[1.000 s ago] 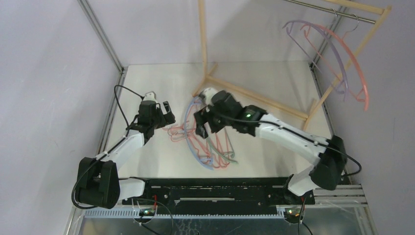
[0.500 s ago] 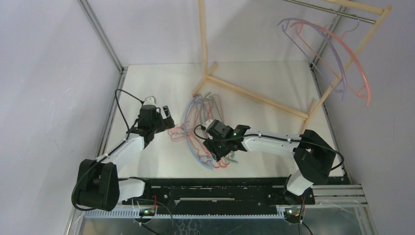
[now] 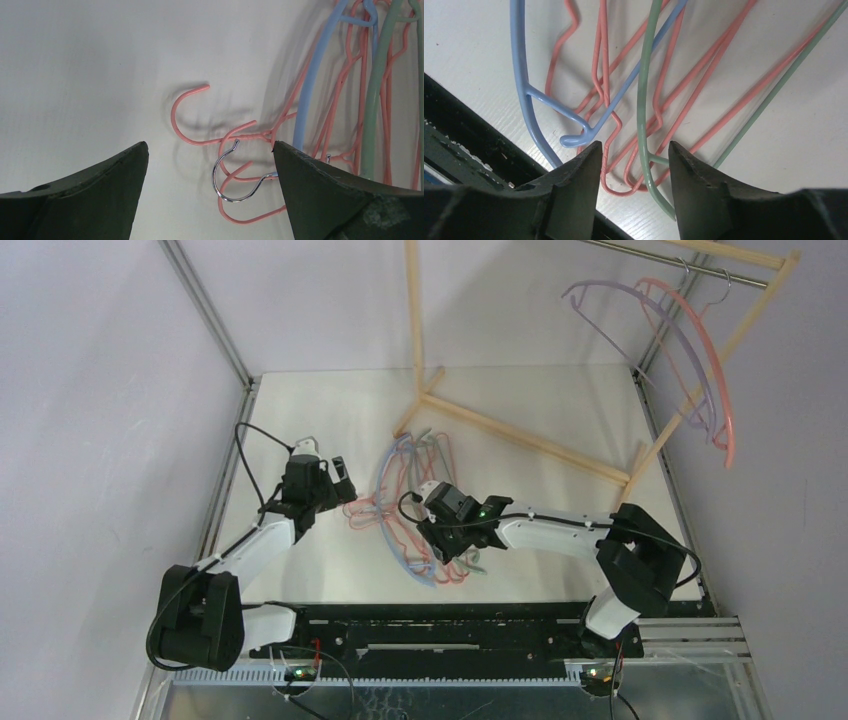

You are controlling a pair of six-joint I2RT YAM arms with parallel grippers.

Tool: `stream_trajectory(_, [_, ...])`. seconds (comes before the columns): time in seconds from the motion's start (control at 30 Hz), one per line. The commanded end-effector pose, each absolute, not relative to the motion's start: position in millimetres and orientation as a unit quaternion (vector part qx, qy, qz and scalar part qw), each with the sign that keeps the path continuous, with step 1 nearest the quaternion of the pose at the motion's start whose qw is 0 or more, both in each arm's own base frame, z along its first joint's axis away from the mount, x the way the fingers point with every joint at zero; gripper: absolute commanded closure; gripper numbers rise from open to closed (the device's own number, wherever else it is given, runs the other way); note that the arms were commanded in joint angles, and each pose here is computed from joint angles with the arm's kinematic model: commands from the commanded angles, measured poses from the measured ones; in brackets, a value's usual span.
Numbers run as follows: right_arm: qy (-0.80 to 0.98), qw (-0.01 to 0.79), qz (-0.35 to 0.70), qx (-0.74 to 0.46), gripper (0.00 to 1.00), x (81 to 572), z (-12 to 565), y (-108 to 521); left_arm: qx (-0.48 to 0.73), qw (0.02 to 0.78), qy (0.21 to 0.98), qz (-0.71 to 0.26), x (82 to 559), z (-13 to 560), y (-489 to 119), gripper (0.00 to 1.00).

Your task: Organize the hangers

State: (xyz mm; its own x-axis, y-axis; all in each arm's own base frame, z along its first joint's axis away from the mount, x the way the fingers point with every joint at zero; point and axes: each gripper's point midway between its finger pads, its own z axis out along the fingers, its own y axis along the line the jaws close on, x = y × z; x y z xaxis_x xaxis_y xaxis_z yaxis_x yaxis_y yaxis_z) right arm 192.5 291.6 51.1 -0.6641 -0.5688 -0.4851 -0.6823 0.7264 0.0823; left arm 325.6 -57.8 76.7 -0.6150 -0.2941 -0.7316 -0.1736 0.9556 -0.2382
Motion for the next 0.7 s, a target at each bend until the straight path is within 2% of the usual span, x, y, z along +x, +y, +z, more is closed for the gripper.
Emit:
stream_trajectory(0.0, [0.894, 0.232, 0.145, -0.355, 0.44, 201.4, 49.8, 304.0, -0.136, 0.45, 0.879, -0.079, 340.2, 96.0, -59.8, 0.0])
stream_trajectory(0.43, [0.9, 0.226, 0.133, -0.349, 0.49, 210.7, 33.3, 301.8, -0.133, 0.444, 0.883, -0.077, 344.8, 93.8, -60.8, 0.0])
stream_trajectory(0.67, [0.904, 0.209, 0.124, -0.351, 0.59, 209.7, 19.0, 298.8, -0.133, 0.441, 0.885, -0.073, 343.2, 90.8, -59.3, 0.0])
